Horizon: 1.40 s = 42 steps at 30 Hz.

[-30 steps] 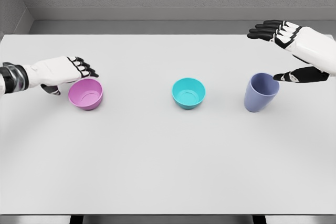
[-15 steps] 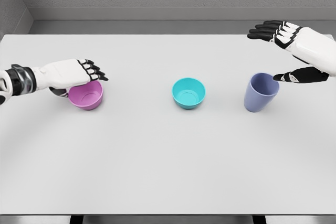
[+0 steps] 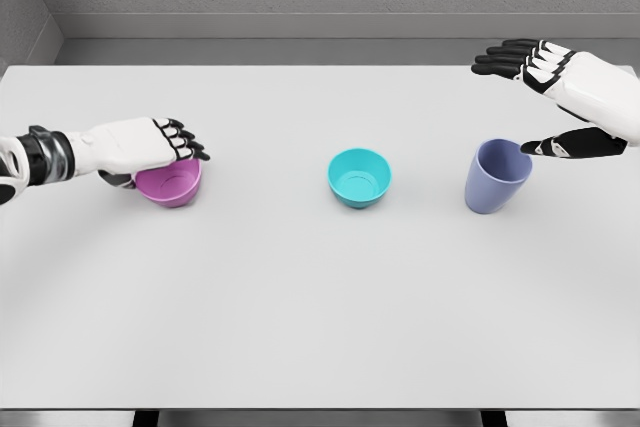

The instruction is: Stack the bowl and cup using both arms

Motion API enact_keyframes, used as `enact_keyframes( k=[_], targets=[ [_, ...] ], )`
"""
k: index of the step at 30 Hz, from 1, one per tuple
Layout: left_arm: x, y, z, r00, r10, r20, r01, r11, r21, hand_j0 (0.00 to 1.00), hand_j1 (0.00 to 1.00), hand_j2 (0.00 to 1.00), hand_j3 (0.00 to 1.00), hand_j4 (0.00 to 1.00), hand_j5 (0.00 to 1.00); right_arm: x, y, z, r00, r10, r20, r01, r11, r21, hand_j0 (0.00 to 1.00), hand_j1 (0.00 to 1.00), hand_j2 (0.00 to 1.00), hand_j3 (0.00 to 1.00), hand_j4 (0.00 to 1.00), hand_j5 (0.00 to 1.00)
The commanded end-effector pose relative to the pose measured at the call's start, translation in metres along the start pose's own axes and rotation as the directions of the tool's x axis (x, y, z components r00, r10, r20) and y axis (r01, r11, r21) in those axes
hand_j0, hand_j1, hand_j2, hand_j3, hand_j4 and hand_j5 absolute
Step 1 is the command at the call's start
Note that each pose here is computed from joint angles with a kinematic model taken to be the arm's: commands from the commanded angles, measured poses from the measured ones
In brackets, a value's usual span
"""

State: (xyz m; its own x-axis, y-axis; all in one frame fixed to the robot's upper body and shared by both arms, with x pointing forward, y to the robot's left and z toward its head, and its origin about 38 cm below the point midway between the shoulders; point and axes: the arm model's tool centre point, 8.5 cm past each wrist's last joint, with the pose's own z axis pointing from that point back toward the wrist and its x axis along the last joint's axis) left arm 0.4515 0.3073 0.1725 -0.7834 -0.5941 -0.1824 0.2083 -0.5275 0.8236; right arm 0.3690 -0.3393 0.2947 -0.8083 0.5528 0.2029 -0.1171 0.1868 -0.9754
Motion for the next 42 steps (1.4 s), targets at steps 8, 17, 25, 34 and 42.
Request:
enact_keyframes(
  k=[8,17,25,34,42],
  targets=[
    [0.001,0.001,-0.001,1.0,0.006,0.005,-0.006,1.0,0.005,1.0,1.0,1.0,1.0,1.0,1.0,0.0,-0.001,0.001,1.0,-0.005,-0.002,0.005,1.0,-0.002,1.0,1.0,1.0,1.0,1.0,1.0],
    [0.002,0.0,-0.002,1.0,0.002,0.006,-0.002,1.0,0.001,0.77,0.77,0.77,0.77,0.77,0.77,0.0,-0.001,0.001,1.0,-0.005,-0.002,0.005,1.0,-0.002,1.0,1.0,1.0,1.0,1.0,1.0],
    [0.003,0.001,-0.002,1.0,0.004,0.01,-0.004,1.0,0.008,0.46,0.46,0.46,0.46,0.46,0.46,0.0,-0.001,0.001,1.0,-0.005,-0.002,0.005,1.0,-0.002,1.0,1.0,1.0,1.0,1.0,1.0],
    [0.03,0.031,-0.034,0.995,0.015,0.095,-0.025,0.993,0.111,0.43,0.43,0.43,0.43,0.43,0.43,0.0,0.001,0.001,1.0,-0.007,-0.003,0.007,1.0,0.0,1.0,1.0,1.0,1.0,1.0,1.0],
    [0.048,0.085,-0.052,0.988,-0.024,0.155,-0.015,0.97,0.244,0.43,0.43,0.43,0.43,0.43,0.43,0.0,0.002,0.002,1.0,-0.01,-0.005,0.01,1.0,0.001,1.0,1.0,1.0,1.0,1.0,1.0]
  ],
)
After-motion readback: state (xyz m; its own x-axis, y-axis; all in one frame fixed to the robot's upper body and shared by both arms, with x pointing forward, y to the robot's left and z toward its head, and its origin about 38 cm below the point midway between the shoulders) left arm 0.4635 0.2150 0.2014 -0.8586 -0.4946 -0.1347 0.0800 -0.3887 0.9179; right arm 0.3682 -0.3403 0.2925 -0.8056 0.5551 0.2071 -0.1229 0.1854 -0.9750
